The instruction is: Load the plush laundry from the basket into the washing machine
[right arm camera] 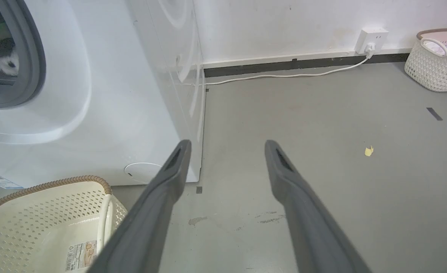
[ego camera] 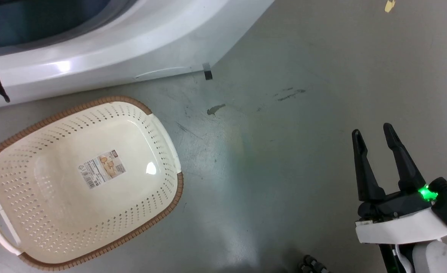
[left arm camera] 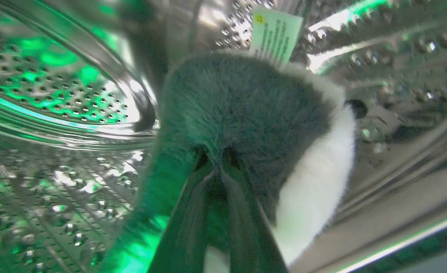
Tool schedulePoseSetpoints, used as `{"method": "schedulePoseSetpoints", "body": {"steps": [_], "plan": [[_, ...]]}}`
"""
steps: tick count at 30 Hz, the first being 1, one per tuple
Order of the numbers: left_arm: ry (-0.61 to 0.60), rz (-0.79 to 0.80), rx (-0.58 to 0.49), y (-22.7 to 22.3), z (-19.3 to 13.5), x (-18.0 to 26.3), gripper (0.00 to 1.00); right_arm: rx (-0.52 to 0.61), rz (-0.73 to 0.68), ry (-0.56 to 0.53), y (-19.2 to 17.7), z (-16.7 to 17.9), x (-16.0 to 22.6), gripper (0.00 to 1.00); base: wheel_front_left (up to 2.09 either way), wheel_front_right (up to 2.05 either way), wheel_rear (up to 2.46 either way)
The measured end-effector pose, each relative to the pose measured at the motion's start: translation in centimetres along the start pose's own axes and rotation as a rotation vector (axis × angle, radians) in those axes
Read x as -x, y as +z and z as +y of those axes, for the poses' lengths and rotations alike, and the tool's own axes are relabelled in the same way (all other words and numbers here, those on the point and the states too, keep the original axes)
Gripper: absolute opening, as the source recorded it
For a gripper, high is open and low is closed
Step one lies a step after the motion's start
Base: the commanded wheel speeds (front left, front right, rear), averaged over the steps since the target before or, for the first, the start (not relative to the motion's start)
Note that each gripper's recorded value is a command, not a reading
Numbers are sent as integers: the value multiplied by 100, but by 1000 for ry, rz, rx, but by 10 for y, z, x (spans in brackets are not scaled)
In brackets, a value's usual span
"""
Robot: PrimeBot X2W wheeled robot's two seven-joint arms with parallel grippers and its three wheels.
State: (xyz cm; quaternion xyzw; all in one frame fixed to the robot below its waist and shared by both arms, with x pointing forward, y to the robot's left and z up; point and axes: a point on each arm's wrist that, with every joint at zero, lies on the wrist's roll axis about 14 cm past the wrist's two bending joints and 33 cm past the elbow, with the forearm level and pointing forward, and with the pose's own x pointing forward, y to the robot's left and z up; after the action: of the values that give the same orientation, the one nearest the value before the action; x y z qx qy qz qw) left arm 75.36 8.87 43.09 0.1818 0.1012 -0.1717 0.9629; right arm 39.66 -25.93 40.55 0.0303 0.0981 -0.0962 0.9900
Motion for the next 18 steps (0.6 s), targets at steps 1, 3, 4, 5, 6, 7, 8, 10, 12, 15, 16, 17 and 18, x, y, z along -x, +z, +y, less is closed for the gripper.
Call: {"method": "schedulePoseSetpoints", "body": {"steps": [1, 3, 4, 5, 6, 7, 8, 10, 12, 15, 16, 17, 18], "plan": [[-18, 11, -7, -5, -6, -1, 0, 0, 2, 0, -1, 0, 0, 100, 0, 0, 0], [-52, 20, -16, -11, -18, -3, 0, -1, 5, 1, -2, 0, -1, 100, 0, 0, 0], [-67, 27, -18, -15, -23, -3, 0, -3, 6, 2, -3, 1, -1, 100, 0, 0, 0], [-74, 37, -20, -19, -25, -2, 0, -4, 7, 4, -3, 2, -2, 100, 0, 0, 0], [-78, 44, -22, -23, -26, -1, 0, -6, 7, 7, -3, 3, -2, 100, 0, 0, 0], [-78, 48, -23, -25, -26, 0, 0, -7, 5, 10, -3, 4, -2, 100, 0, 0, 0], [-76, 50, -20, -25, -24, 2, 13, -7, 1, 13, -2, 4, -2, 100, 0, 0, 0], [-66, 55, -5, -26, -19, 5, 100, -7, -8, 17, 2, 5, -2, 100, 0, 0, 0], [-53, 70, 0, -28, -13, 10, 100, -17, -25, 8, 7, 3, -1, 100, 0, 0, 0], [-31, 42, 22, -19, -3, 19, 100, -20, -55, -1, 18, -1, 1, 100, 0, 0, 0], [-27, 23, 29, -13, -2, 23, 100, -13, -64, 3, 21, 0, 2, 100, 0, 0, 0], [-25, 10, 40, -10, -2, 28, 100, 1, -73, 10, 25, 1, 3, 100, 0, 0, 0], [-17, 7, 65, -9, -2, 33, 100, 19, -82, 15, 28, 2, 4, 100, 0, 0, 0]]}}
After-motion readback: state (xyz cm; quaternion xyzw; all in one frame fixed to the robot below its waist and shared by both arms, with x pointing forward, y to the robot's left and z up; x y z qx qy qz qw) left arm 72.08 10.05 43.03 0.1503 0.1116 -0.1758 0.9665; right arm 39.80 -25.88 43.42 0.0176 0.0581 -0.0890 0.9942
